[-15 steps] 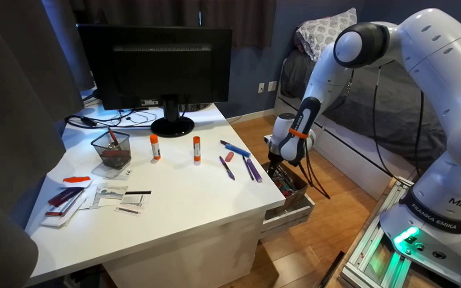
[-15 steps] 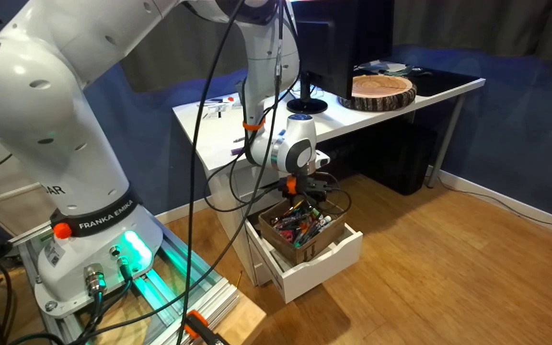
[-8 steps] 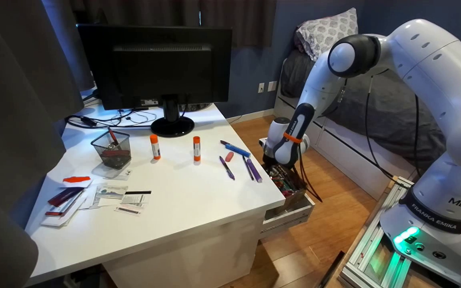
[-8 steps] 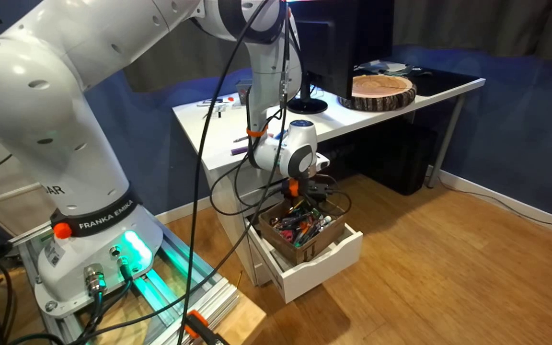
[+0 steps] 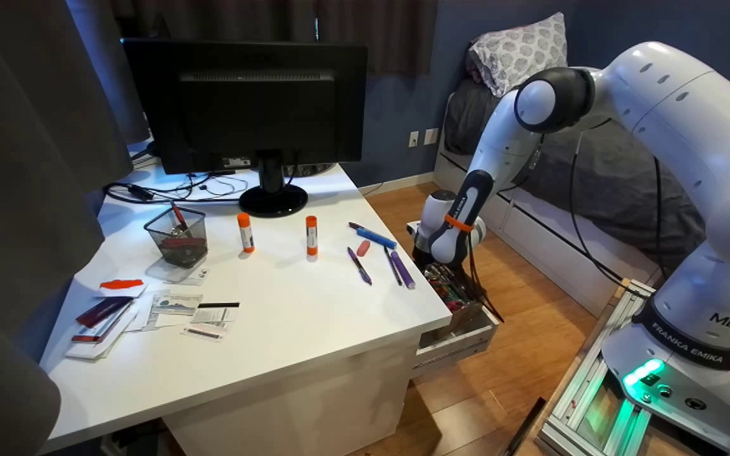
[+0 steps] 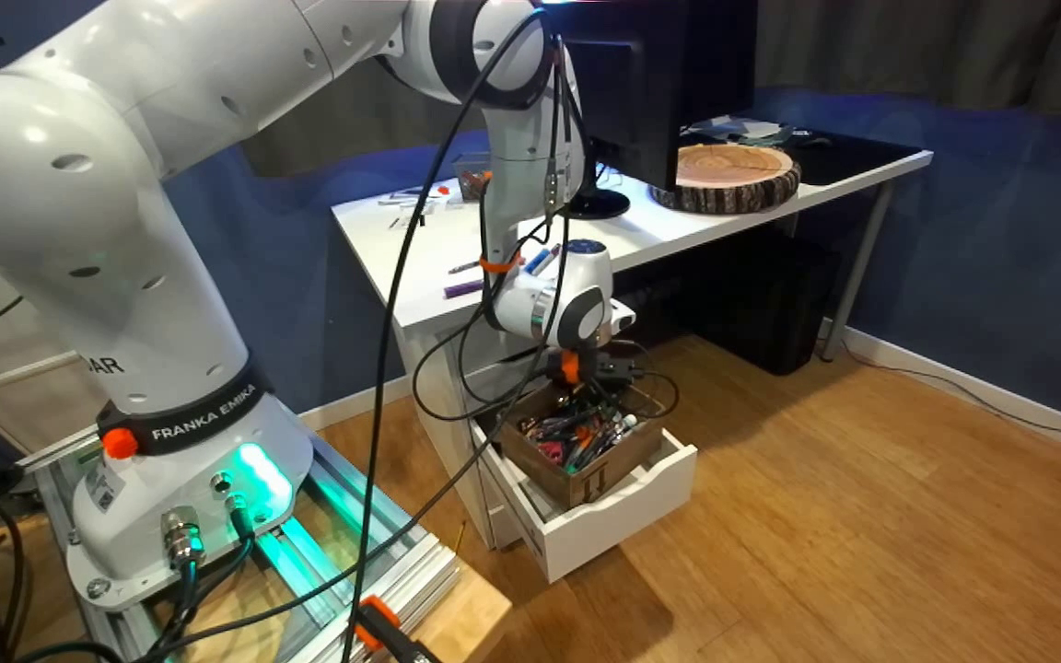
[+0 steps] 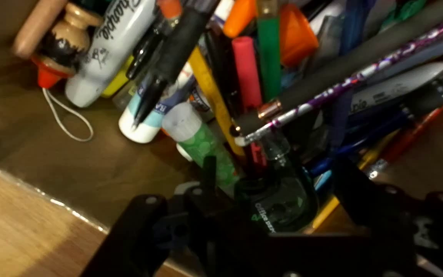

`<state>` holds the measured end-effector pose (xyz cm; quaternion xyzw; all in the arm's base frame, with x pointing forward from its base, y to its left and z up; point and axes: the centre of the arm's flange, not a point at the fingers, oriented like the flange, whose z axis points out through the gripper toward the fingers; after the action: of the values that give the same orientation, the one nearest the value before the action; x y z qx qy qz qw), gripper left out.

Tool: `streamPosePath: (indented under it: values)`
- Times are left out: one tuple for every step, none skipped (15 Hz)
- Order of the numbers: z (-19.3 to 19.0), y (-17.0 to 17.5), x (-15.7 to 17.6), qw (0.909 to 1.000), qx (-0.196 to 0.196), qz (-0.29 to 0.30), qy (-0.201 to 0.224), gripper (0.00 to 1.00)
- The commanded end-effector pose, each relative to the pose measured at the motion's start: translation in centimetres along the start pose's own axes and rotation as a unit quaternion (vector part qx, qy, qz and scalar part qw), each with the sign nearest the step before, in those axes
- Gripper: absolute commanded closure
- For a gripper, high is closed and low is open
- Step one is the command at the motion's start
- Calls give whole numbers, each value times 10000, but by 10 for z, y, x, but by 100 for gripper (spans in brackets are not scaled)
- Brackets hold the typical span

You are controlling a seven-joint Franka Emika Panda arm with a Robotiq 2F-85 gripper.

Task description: Remove one black object from the brown box and put it on the desk

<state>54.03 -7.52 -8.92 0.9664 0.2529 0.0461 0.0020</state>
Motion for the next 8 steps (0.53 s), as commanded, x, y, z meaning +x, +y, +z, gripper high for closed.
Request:
streamPosePath:
  values:
    - [11,5,6,9997,50,-137,204,24]
    - [10,4,7,9996,64,-171,231,27]
    - [10,3,8,9994,77,-209,267,27]
    - [9,2,8,9993,90,-231,283,30]
    - [8,1,9,9991,107,-270,302,29]
    - [8,0,9,9990,138,-287,308,31]
    - [8,-1,10,9989,152,-307,314,34]
    - [7,-3,9,9988,182,-323,321,38]
